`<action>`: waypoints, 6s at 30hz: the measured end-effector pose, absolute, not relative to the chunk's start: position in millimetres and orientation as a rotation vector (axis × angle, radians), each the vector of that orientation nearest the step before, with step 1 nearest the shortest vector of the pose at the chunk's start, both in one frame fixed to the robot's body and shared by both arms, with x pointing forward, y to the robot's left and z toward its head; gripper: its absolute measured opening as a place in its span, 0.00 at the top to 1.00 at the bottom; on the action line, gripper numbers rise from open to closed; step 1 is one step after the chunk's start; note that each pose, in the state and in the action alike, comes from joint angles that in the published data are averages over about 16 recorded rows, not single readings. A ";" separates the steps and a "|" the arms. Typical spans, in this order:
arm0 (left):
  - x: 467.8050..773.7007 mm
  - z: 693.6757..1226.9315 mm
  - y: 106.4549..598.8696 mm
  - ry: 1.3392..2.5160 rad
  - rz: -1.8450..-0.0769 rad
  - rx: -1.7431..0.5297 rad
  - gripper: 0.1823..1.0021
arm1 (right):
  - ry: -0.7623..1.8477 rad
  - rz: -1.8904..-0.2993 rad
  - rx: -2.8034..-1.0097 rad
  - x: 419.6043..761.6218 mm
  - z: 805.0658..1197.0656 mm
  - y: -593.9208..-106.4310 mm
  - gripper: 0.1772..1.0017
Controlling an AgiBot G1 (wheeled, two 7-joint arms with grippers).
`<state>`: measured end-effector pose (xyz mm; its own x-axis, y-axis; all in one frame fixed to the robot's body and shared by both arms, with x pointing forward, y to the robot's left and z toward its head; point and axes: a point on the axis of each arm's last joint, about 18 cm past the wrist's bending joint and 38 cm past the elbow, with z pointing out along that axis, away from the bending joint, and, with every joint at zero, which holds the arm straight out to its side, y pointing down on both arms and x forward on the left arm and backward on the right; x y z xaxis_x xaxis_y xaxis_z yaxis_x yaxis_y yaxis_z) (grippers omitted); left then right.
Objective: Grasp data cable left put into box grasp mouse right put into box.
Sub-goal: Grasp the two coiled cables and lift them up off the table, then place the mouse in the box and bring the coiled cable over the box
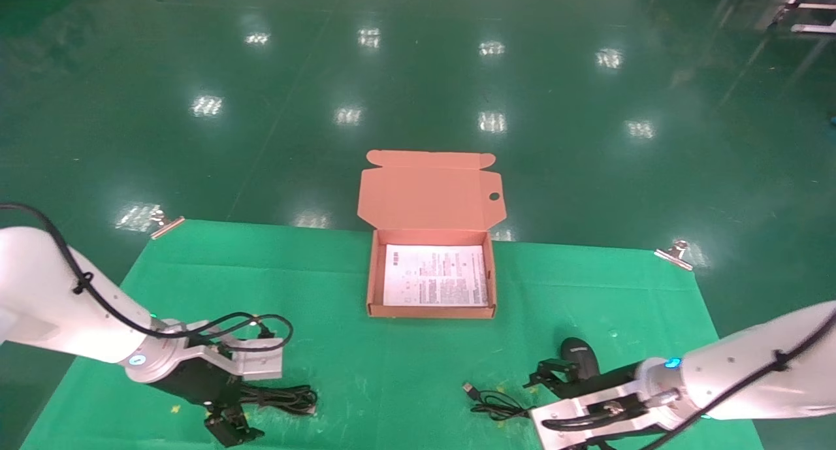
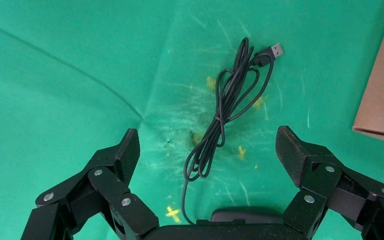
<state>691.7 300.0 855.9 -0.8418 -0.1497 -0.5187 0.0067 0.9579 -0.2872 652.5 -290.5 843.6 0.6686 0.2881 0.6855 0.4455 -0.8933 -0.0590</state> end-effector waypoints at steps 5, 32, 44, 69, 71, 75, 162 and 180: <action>701.3 850.7 302.7 2.529 -0.363 -0.118 0.00 | -0.580 -1.031 -2.665 663.6 834.4 -286.7 0.00; 714.9 833.4 315.6 2.505 -0.344 -0.168 0.01 | -0.546 -1.138 -2.670 696.5 806.1 -283.0 0.02; 714.9 834.0 315.4 2.504 -0.344 -0.166 0.11 | -0.546 -1.137 -2.668 696.3 806.4 -282.8 0.13; 714.7 834.5 315.4 2.505 -0.336 -0.157 0.80 | -0.556 -1.139 -2.672 695.8 807.6 -283.3 0.84; 714.7 835.9 316.2 2.503 -0.333 -0.154 0.84 | -0.546 -1.143 -2.667 695.8 809.7 -284.4 0.86; 713.5 845.2 319.4 2.495 -0.336 -0.133 0.88 | -0.508 -1.168 -2.643 695.4 821.5 -290.4 0.92; 715.1 1091.6 274.1 1.865 -0.219 0.100 0.90 | -0.482 -1.700 -1.854 722.4 1119.1 -146.5 0.95; 699.6 1038.9 304.6 1.980 -0.146 0.001 0.91 | -0.488 -1.617 -1.949 736.1 1060.6 -124.4 0.95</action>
